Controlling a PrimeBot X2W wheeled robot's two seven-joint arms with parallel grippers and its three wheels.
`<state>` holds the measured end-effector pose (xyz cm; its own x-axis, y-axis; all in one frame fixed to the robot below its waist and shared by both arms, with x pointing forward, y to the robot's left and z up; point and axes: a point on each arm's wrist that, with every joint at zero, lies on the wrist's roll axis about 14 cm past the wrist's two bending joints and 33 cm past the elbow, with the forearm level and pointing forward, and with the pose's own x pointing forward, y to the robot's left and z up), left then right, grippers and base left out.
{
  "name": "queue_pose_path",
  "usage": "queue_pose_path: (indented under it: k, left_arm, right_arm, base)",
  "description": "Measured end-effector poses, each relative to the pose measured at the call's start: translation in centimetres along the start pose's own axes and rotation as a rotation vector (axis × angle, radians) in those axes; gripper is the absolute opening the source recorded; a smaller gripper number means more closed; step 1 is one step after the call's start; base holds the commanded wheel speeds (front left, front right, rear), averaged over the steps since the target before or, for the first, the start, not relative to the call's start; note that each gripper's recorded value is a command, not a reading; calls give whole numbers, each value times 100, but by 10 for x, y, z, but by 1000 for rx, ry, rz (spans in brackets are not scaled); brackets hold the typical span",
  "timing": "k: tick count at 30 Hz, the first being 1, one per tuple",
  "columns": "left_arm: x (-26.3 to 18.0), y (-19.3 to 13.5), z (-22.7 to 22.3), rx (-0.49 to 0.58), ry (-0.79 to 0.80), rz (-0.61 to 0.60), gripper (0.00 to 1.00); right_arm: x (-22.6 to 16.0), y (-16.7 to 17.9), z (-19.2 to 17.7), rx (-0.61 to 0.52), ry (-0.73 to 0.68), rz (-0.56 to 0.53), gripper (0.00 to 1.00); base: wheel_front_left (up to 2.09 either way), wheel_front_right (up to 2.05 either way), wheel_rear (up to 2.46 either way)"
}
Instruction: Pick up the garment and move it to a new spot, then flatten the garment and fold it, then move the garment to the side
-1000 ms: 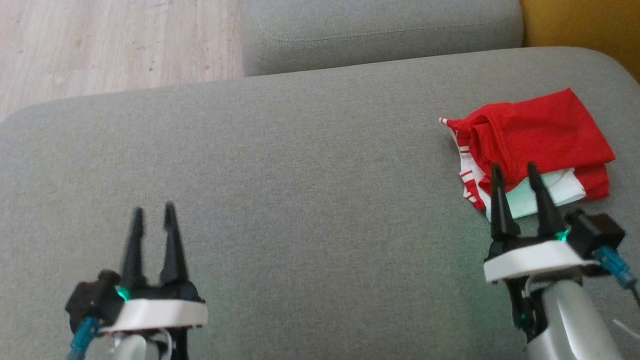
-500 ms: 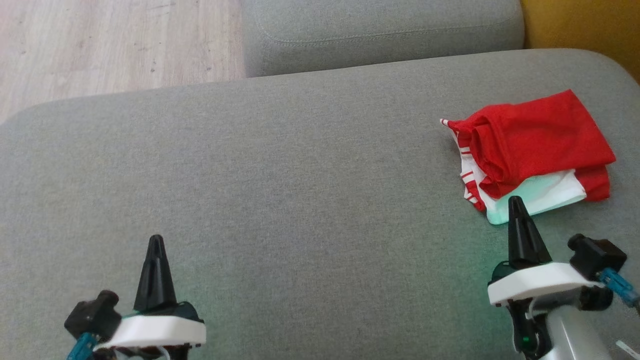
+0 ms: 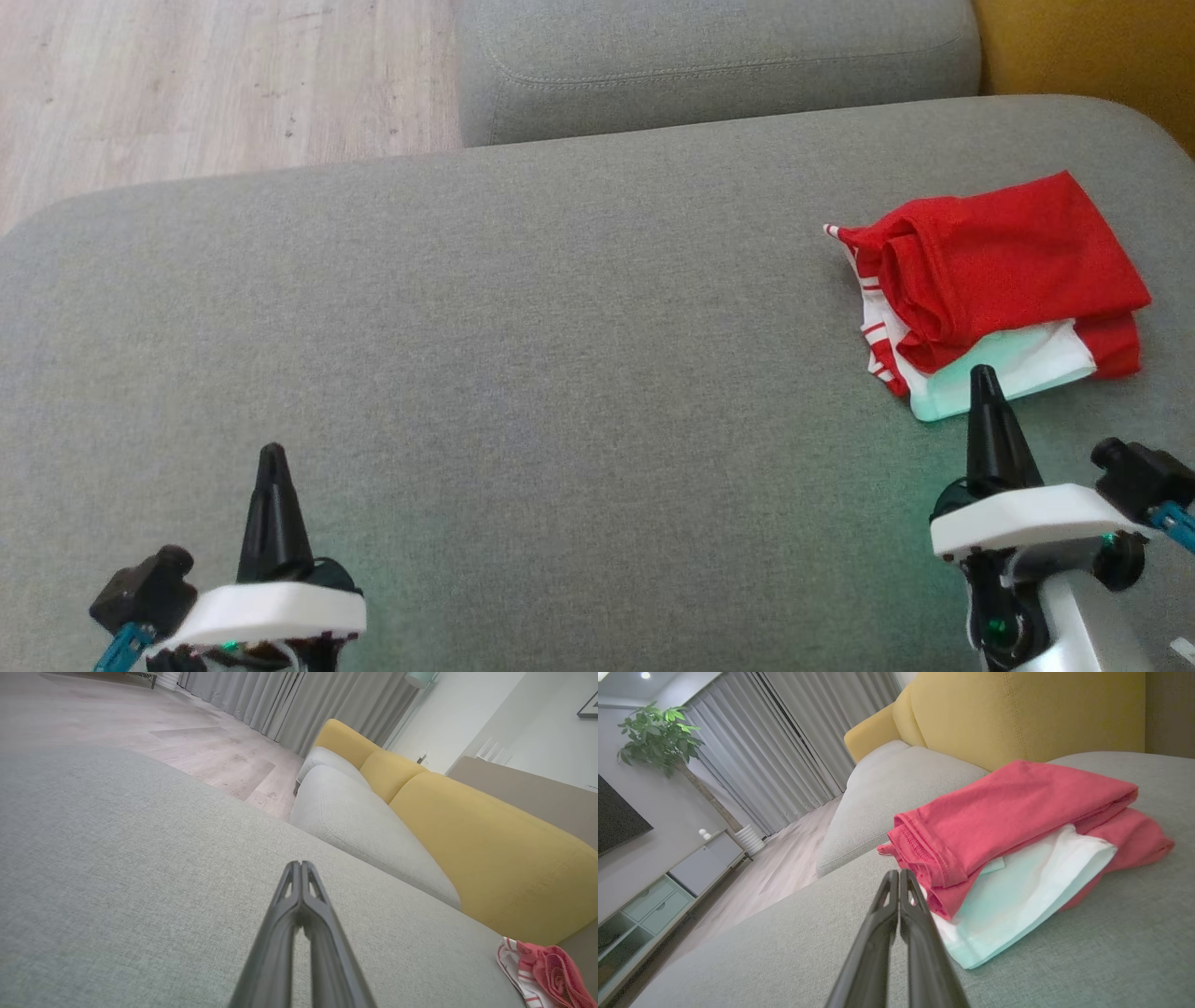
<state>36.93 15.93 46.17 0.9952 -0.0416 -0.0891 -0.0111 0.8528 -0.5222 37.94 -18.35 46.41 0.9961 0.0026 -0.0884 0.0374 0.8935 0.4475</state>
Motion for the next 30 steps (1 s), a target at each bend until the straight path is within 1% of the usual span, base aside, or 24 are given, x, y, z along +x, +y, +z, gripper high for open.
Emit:
queue_pose_path:
  k: [30]
  left_arm:
    - [0, 12, 4, -314, 16, 55, 0]
  right_arm:
    - [1, -9, 8, 342, -3, -49, 0]
  base:
    - [0, 0, 0]
